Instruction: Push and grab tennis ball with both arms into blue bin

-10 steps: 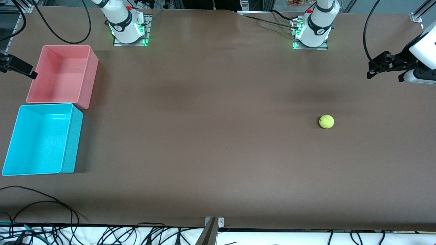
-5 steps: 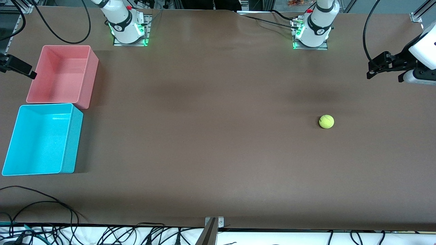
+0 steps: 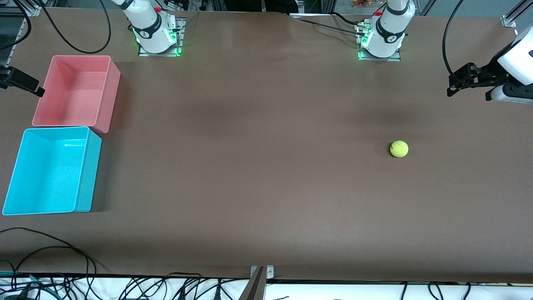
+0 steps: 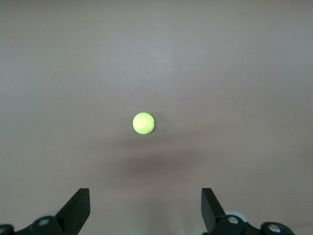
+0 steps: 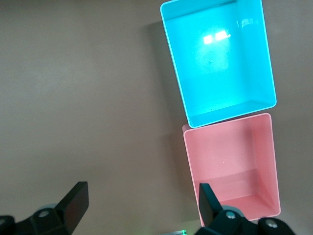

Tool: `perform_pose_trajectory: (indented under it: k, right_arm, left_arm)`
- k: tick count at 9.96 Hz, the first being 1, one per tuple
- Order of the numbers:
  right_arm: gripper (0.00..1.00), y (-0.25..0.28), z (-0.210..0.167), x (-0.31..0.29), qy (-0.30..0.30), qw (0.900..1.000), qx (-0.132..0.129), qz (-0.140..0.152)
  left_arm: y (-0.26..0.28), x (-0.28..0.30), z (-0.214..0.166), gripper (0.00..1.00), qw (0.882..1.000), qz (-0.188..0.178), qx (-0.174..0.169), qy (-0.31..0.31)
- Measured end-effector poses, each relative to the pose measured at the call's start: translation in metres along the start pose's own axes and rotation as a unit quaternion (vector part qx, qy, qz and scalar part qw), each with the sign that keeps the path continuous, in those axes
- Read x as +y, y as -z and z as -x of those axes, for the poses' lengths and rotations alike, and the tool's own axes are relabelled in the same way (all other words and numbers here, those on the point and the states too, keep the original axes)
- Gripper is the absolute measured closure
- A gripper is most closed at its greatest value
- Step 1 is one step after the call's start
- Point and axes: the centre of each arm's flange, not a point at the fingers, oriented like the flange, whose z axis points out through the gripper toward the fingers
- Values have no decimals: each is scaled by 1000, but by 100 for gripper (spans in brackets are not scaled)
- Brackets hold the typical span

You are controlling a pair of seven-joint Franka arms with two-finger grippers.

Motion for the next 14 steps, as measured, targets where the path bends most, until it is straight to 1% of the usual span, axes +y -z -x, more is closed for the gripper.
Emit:
perform_pose_trajectory:
  k: [4,14]
  right_arm:
    - [0,0,-1,6,-6,1000,-1,-5]
    - [0,1,-1,14,-14,1000,1,-7]
  left_arm:
    - [0,0,0,0,1000,0,0,0]
    - [0,3,0,0,1000,0,0,-2]
